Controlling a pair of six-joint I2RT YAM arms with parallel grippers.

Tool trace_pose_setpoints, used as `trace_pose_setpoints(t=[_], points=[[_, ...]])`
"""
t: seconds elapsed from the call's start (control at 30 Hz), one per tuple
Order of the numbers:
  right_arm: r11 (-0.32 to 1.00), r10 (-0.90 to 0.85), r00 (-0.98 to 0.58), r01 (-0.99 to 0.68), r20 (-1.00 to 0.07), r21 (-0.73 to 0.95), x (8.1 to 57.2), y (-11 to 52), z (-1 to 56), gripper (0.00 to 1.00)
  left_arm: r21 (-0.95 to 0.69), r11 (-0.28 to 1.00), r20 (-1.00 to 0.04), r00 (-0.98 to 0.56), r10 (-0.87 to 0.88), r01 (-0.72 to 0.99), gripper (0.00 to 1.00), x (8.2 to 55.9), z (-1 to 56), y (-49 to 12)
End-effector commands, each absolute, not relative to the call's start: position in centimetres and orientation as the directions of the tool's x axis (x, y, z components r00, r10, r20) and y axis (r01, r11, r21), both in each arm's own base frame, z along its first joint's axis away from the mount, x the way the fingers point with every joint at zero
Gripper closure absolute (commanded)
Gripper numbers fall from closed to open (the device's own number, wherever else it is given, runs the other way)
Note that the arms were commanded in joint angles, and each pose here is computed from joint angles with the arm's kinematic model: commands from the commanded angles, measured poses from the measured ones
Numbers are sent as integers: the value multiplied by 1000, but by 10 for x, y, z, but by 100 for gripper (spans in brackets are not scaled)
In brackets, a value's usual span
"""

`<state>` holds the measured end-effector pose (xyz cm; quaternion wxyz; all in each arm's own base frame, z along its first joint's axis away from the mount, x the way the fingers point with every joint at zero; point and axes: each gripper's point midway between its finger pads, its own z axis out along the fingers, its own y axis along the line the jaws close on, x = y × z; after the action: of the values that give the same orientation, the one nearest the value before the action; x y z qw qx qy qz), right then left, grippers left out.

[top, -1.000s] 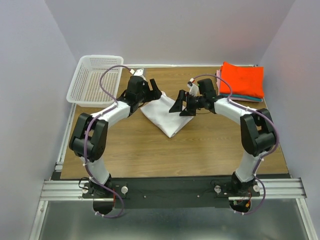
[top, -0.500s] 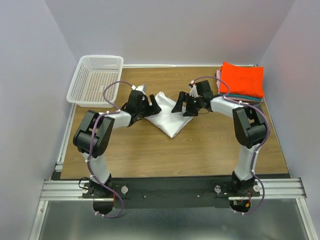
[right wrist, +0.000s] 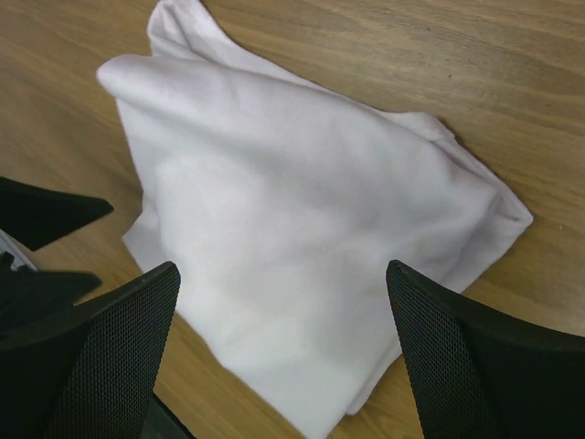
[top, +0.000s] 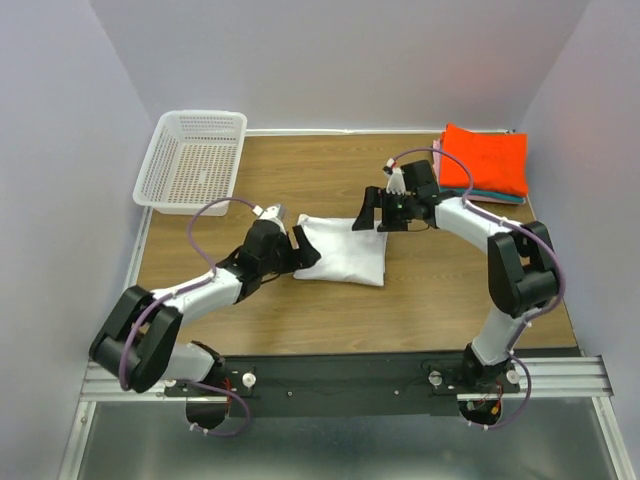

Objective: Fold and stack the t-shirts
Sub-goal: Fold the tshirt

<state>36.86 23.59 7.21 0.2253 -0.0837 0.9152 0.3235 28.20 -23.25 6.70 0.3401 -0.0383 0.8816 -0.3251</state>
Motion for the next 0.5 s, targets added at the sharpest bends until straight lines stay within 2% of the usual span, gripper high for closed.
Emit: trace_pose_setpoints(t=[0.0, 0.1, 0.27, 0.47], points=[[768, -2, -859, -329, -511, 550, 351, 229, 105, 0, -495, 869, -661, -654, -367, 13, 13, 303, 95, -192], [747, 23, -865, -319, -502, 583, 335, 230, 116, 0, -491, 871, -711, -590, -382, 27, 10, 316, 126, -189], [716, 40, -888, -294, -458, 633, 321, 234, 117, 0, -539, 823, -735, -578, -355, 179, 9, 331, 154, -222], [663, 28, -904, -303, -427, 685, 310, 243, 115, 0, -572, 760, -715, -641, -278, 309, 9, 345, 146, -264]])
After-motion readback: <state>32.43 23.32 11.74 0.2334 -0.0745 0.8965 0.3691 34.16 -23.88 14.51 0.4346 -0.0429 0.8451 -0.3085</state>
